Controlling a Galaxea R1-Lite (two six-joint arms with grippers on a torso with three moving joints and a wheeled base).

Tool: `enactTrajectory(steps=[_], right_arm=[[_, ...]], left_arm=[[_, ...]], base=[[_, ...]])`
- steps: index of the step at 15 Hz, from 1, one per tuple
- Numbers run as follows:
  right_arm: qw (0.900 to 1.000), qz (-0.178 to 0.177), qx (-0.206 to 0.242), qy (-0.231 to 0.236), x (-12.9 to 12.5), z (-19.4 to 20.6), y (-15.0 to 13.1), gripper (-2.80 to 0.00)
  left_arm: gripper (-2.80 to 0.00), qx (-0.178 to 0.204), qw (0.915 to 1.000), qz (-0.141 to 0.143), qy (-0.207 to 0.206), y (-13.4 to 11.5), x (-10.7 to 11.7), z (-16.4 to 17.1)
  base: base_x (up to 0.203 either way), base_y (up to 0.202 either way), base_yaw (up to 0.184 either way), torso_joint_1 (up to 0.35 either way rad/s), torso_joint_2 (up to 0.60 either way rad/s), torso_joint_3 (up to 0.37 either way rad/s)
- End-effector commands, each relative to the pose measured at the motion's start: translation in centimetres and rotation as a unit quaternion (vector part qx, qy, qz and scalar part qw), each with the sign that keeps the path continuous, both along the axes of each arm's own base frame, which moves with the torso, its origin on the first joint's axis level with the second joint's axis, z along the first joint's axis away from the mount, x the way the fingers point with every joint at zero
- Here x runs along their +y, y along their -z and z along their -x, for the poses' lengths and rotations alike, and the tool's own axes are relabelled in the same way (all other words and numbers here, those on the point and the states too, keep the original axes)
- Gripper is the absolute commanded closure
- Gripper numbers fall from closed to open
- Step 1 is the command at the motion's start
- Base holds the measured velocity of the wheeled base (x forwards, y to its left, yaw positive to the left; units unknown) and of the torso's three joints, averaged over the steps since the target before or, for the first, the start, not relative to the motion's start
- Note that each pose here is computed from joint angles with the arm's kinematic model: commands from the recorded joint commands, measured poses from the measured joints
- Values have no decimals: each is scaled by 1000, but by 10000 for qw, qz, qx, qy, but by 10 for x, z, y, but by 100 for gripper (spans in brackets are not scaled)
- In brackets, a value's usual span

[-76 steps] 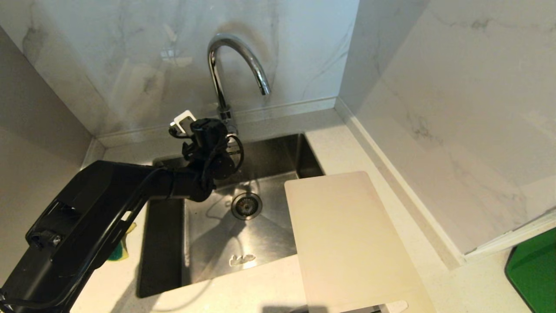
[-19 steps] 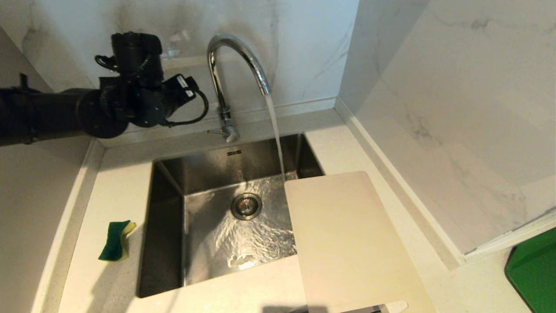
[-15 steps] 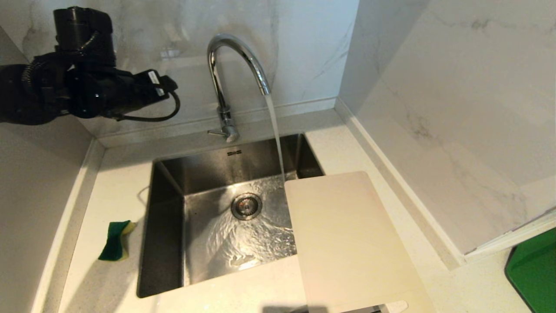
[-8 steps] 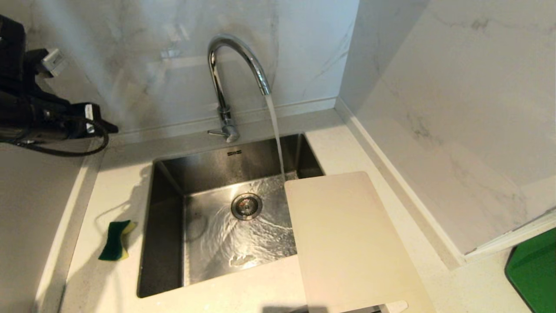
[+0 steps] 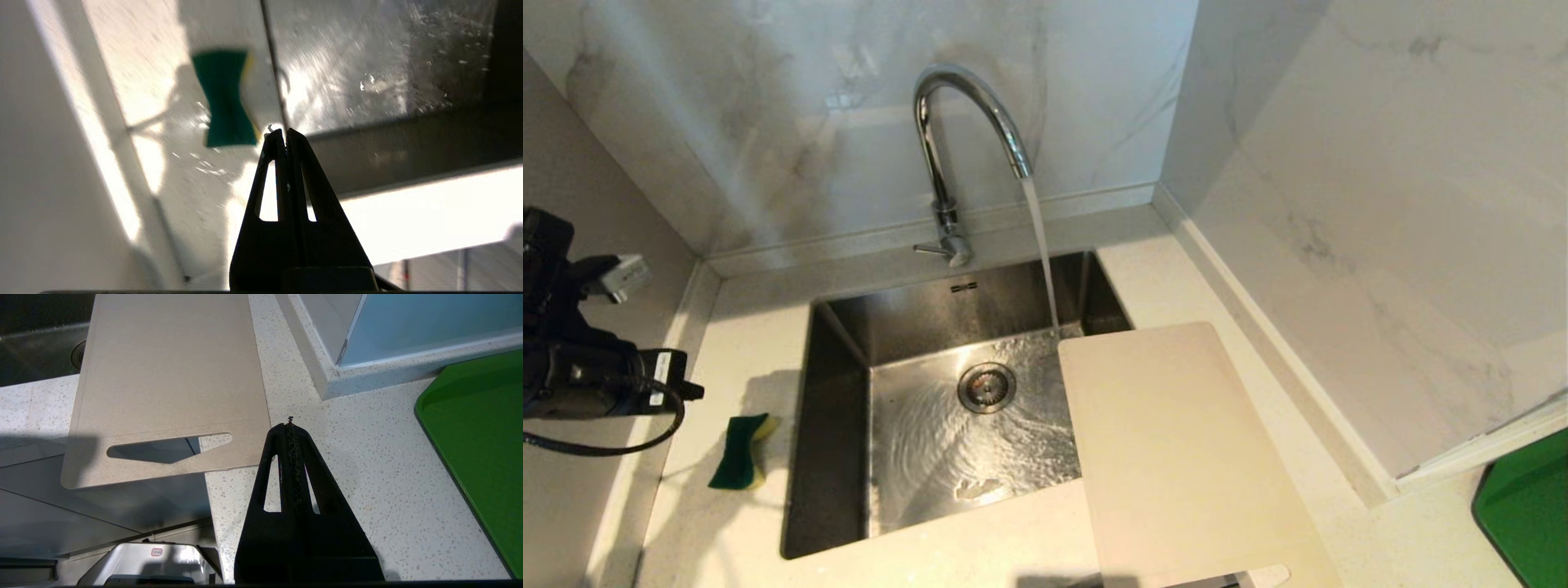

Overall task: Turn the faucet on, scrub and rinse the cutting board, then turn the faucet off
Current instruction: Pick up the cleaning cloth

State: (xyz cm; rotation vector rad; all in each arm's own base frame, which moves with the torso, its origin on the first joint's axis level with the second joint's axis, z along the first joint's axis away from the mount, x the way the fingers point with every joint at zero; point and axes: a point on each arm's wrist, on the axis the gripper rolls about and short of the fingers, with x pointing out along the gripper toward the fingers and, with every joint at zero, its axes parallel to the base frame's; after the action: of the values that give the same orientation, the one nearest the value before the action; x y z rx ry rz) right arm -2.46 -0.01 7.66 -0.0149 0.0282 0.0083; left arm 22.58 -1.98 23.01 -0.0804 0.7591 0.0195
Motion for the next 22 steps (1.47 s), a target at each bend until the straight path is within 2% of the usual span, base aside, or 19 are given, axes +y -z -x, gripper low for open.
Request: enactTrajectory(steps=[1, 6, 7, 13, 20, 21, 22], right_arm=[[10000, 1, -3, -6, 0, 0, 0, 0], [10000, 2, -2, -6, 0, 0, 0, 0], [10000, 2, 4, -6, 0, 0, 0, 0], [10000, 2, -3, -6, 0, 0, 0, 0], [10000, 2, 1, -6, 0, 0, 0, 0], [10000, 2, 2, -6, 0, 0, 0, 0], [10000, 2, 1, -6, 0, 0, 0, 0]], left_arm=[[0, 227, 9996, 156, -110, 24, 1, 2], [0, 595, 9975, 153, -358, 52, 11, -7], [-280, 649, 9970, 149, -401, 58, 12, -13], [-280, 682, 9964, 168, -482, 88, 17, -49], [-280, 737, 9943, 183, -750, 112, 35, -72], [-280, 746, 9944, 259, -707, 114, 35, -73], [0, 755, 9945, 383, -624, 114, 36, -74]], base=[[0, 0, 0, 0, 0, 0], [0, 0, 0, 0, 0, 0], [0, 0, 0, 0, 0, 0], [0, 0, 0, 0, 0, 0], [0, 0, 0, 0, 0, 0], [0, 0, 0, 0, 0, 0], [0, 0, 0, 0, 0, 0]])
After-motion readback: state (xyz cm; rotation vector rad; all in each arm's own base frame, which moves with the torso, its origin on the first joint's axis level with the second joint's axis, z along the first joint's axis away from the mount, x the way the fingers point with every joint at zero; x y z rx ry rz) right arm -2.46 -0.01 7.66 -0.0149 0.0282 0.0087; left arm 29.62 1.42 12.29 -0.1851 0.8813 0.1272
